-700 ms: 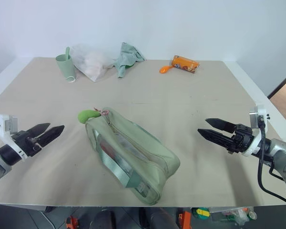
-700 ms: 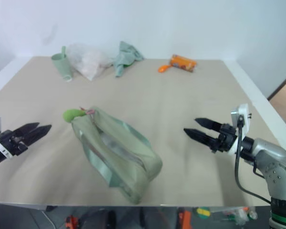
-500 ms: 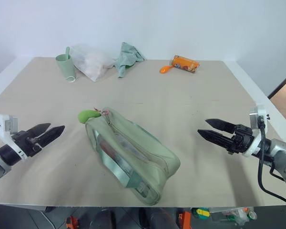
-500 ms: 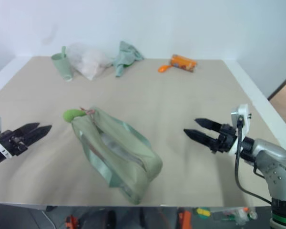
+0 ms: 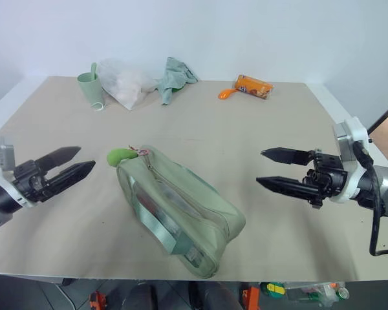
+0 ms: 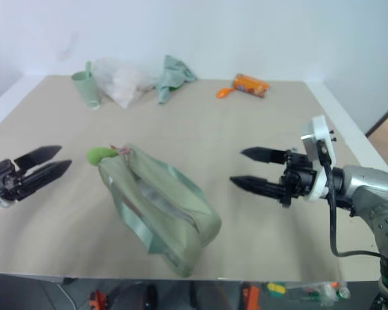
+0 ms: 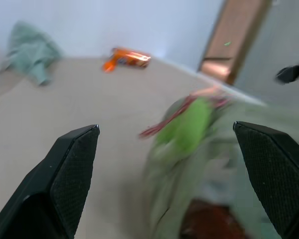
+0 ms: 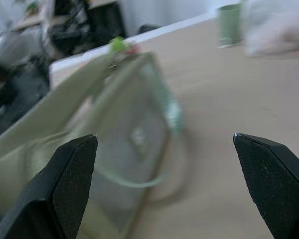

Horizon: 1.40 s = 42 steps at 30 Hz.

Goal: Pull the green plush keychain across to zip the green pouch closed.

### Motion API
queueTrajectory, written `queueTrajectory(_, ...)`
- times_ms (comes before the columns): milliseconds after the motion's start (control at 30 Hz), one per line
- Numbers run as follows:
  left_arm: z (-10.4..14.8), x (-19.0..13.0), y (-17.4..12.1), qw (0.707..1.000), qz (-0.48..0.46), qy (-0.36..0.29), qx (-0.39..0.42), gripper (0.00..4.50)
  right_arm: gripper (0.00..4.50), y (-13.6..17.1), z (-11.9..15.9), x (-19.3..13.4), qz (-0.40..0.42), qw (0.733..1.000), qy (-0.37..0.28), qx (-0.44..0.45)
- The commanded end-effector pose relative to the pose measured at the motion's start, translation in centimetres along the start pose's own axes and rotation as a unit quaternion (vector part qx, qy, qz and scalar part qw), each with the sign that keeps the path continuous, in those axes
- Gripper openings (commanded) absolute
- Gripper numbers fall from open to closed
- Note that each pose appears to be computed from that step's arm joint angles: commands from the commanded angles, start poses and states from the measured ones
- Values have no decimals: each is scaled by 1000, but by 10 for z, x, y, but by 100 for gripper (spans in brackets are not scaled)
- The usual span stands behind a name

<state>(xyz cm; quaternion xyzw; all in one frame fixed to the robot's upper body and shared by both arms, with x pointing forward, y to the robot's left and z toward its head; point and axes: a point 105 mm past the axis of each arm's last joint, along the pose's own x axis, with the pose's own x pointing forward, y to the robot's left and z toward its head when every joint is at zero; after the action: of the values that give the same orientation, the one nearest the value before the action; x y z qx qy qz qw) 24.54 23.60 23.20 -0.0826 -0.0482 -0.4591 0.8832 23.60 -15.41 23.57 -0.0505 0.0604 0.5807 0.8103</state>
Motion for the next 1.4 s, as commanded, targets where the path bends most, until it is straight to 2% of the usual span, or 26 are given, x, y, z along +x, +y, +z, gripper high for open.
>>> queueTrajectory(33,21,3,-34,996,-89,2,31,448,450,18,6,7,35,998,39,-45)
queueTrajectory(133,22,5,-44,992,-116,20,50,448,450,21,-4,11,39,994,83,-66)
queueTrajectory(267,22,9,-62,983,-158,53,83,448,450,24,-12,18,49,990,108,-83)
queueTrajectory(500,26,8,-73,977,-185,62,83,448,450,33,1,27,79,990,78,-85)
queueTrajectory(867,18,9,-82,978,-192,59,62,448,450,39,-17,39,103,989,91,-58)
queueTrajectory(1067,18,15,-82,980,-183,48,55,448,450,33,11,27,101,993,38,-42)
queueTrajectory(1400,21,20,-85,982,-175,37,53,448,450,52,8,35,142,989,38,-24)
